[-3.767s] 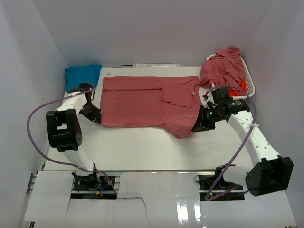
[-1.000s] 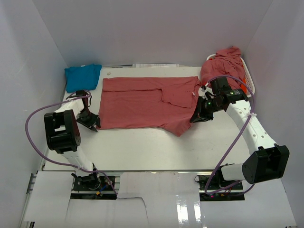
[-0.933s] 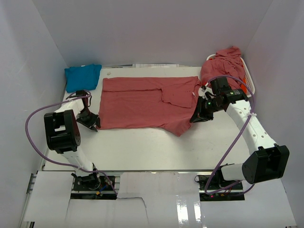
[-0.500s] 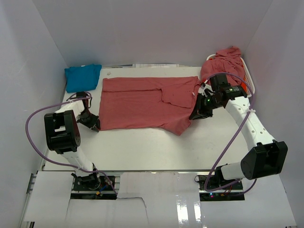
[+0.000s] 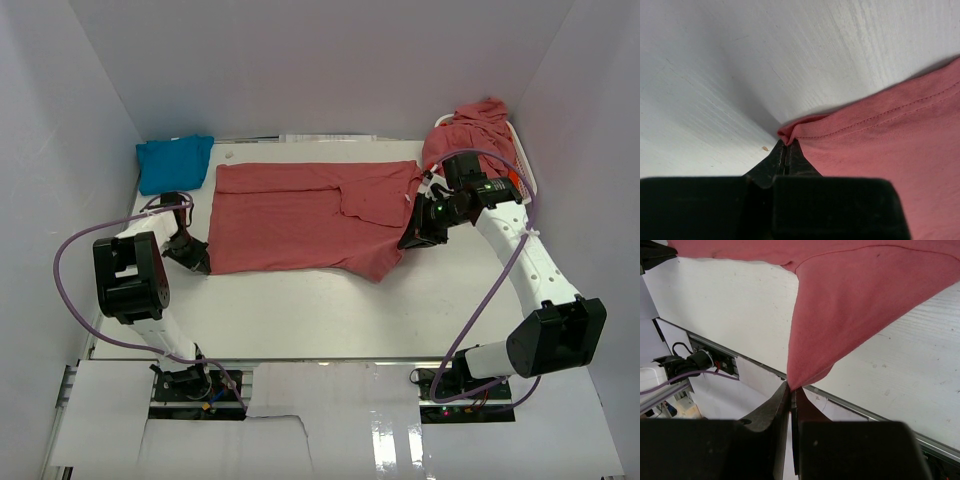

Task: Fold and stack the t-shirts
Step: Grap the side of the flattened tshirt closest away from the robot with both arms

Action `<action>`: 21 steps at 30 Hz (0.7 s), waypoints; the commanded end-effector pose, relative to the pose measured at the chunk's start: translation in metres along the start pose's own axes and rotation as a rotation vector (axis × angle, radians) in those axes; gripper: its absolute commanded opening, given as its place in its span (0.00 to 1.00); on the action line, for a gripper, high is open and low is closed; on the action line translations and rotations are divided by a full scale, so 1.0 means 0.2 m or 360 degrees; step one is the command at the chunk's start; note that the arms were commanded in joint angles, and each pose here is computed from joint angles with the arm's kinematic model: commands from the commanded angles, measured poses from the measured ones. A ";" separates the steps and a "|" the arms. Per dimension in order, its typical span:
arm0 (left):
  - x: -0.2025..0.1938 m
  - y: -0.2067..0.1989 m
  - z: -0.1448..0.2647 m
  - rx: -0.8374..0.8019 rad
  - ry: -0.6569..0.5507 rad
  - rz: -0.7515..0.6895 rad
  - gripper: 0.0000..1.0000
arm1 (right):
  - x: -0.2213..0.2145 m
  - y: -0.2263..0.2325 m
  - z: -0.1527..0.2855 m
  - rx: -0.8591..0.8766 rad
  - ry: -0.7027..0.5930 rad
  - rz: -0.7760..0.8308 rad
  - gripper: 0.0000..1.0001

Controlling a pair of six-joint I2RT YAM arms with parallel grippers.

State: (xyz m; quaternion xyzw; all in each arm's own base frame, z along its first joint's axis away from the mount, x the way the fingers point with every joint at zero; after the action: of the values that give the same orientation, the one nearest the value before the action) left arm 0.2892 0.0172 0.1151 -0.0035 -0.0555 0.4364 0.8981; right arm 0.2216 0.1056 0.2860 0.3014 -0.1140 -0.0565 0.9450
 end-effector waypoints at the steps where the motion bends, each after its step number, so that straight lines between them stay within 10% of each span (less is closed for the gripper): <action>1: 0.03 0.01 -0.08 0.0039 -0.0070 -0.0002 0.00 | 0.01 0.05 0.05 0.0062 -0.0011 0.0042 0.08; 21: 0.17 -0.13 0.17 -0.0099 -0.0142 -0.0011 0.00 | 0.24 0.19 0.11 0.0122 -0.0072 0.0092 0.08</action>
State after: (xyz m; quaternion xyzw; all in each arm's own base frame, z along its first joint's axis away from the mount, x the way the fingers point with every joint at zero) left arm 0.3198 0.0235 0.1463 -0.0117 -0.1005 0.4271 0.8985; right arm 0.2601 0.1165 0.3245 0.3257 -0.1381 -0.0424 0.9344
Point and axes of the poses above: each gripper's point midway between its finger pads, its own z axis back along the fingers, its own y axis along the line the jaws close on, x = y × z, the point moved 10 cm from there along z, back along the fingers, and after that the axes turned 7 degrees about -z, right-handed, at the moved point
